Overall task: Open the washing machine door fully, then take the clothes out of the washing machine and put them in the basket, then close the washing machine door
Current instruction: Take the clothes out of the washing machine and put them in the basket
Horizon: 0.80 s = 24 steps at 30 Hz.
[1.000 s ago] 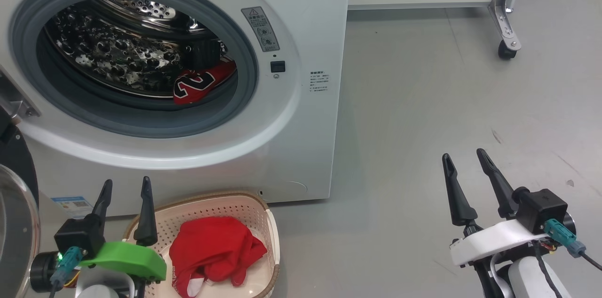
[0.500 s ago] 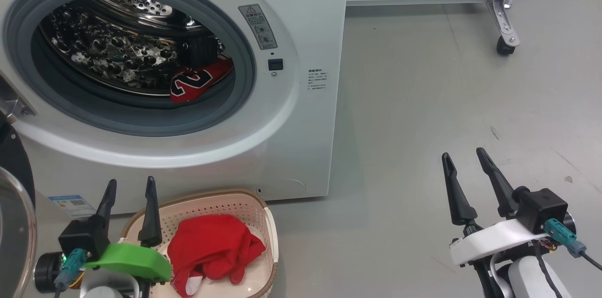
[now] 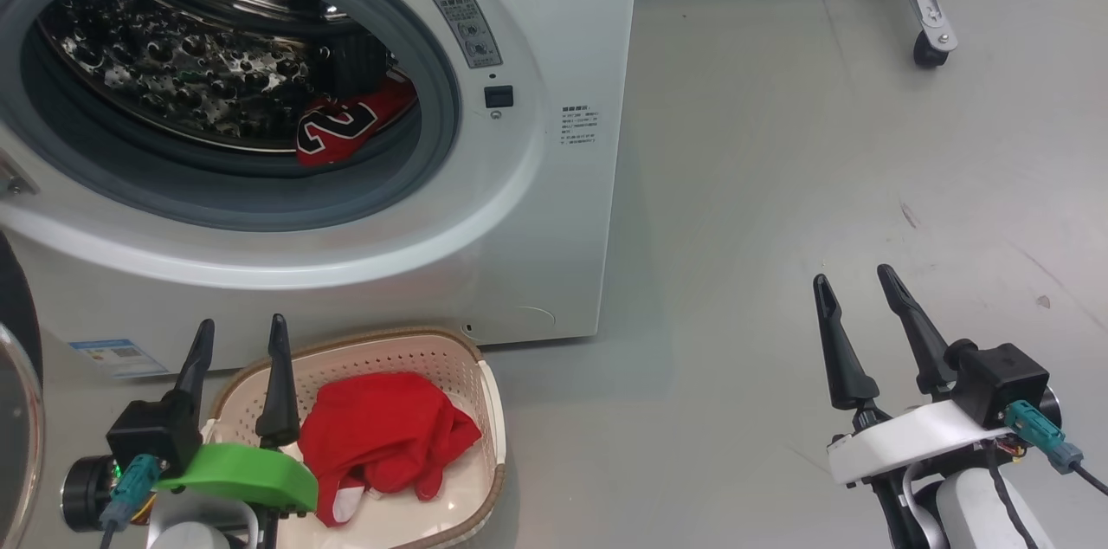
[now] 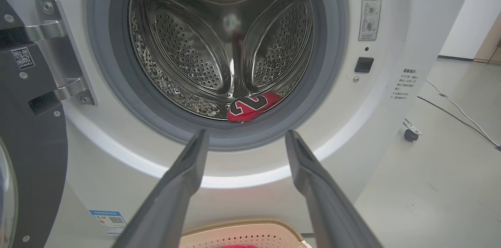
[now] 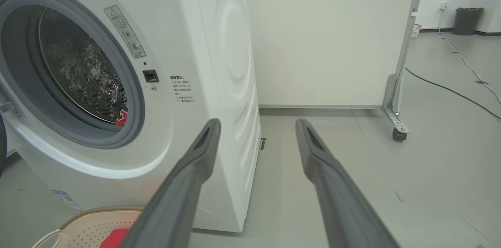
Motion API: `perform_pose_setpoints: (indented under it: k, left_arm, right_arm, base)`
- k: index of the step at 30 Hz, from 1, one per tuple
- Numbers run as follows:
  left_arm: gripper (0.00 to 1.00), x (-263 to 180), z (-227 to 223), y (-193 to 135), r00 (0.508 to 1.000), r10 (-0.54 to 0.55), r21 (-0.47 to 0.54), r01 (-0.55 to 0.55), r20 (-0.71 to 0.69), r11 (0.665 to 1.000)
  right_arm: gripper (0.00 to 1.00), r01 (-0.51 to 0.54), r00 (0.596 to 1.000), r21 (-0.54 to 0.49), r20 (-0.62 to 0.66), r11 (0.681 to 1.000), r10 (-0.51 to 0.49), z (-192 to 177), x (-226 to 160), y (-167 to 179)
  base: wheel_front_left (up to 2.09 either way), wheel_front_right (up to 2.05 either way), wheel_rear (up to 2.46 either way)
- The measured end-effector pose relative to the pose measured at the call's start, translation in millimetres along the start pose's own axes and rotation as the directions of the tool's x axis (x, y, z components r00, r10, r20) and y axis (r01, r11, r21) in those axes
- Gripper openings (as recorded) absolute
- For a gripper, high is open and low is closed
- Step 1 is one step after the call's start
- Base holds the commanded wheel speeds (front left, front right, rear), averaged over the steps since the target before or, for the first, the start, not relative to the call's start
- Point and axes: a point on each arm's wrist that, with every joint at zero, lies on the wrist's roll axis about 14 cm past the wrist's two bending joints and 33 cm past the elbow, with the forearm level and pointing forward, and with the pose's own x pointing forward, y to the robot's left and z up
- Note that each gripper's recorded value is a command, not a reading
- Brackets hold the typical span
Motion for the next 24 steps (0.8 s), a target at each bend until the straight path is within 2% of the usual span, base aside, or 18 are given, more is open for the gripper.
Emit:
perform_pose_setpoints:
  k: [10, 13, 24]
  left_arm:
    - [1.0, 15, -17, 2, 0.999, 0.014, 0.009, -0.014, -0.037, 1.0]
    - [1.0, 33, -17, 3, 0.999, -0.004, 0.038, 0.005, -0.039, 0.999]
    - [1.0, 97, -39, -6, 0.992, -0.043, 0.03, 0.047, -0.121, 0.998]
  right_arm:
    - [1.0, 0.012, 0.998, 0.001, -0.06, 1.0, -0.012, -20, 5, -6]
    - [1.0, 0.005, 0.995, 0.002, -0.103, 1.0, -0.005, -35, 7, -5]
    - [1.0, 0.056, 0.985, 0.003, -0.163, 0.998, -0.055, -58, 19, -23]
  base:
    - [0.0, 0.0, 0.0]
    - [0.0, 0.0, 0.0]
    - [0.0, 0.0, 0.0]
